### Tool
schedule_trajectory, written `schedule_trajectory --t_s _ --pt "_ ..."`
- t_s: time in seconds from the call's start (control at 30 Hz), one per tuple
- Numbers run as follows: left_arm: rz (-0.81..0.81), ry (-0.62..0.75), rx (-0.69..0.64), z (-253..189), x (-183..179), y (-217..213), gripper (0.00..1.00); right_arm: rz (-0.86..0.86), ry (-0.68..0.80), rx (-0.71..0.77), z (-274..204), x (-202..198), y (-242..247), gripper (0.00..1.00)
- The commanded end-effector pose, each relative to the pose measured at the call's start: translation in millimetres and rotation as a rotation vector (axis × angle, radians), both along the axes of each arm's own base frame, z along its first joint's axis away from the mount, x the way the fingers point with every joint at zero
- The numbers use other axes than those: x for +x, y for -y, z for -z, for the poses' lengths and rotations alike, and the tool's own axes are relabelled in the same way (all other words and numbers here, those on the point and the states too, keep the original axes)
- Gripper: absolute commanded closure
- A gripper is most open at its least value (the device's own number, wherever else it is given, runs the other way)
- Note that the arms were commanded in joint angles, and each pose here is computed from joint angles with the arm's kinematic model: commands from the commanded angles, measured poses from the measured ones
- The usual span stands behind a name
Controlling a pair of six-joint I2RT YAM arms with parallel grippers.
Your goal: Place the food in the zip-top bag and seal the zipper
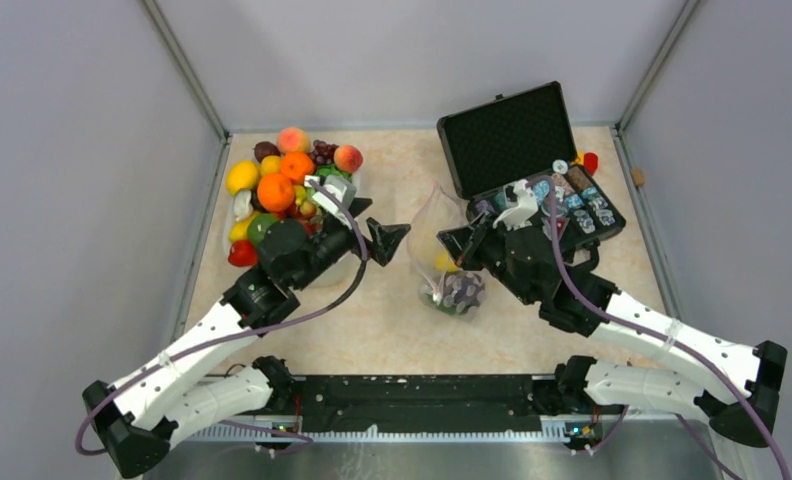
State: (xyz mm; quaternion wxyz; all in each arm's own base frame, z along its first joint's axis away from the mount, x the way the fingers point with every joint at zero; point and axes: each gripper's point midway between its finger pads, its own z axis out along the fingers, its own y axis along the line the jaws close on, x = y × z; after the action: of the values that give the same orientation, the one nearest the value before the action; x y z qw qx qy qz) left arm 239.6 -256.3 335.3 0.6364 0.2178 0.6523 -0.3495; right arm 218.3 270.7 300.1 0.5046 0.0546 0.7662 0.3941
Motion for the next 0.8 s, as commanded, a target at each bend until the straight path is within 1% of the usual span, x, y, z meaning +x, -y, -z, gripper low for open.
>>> schedule_trajectory --t_s 0.0,0.2,0.43,0.53,0.6,0.77 --pt "-0.226 -0.100 0.214 26 14 -49 0.01 0.030 0.025 0.007 -6 5 5 1.00" --pt "-0.427 -0.277 0.338 57 19 -93 0.01 0.020 0.022 -0.011 -3 5 2 1.00" --pt "-0.490 -0.462 0.460 93 9 -129 0.01 0.008 0.021 -0.018 -2 5 -1 1.00" --pt "-0.536 -0.484 0.499 99 9 -145 0.01 0.005 0.022 -0.019 -4 4 -1 1.00" --pt "-0.578 -0.499 0.501 101 12 -155 0.01 0.004 0.027 -0.020 -6 4 -1 1.00" --pt "-0.574 -0.531 0.523 113 16 -159 0.01 0.004 0.030 -0.020 -7 5 -1 1.00"
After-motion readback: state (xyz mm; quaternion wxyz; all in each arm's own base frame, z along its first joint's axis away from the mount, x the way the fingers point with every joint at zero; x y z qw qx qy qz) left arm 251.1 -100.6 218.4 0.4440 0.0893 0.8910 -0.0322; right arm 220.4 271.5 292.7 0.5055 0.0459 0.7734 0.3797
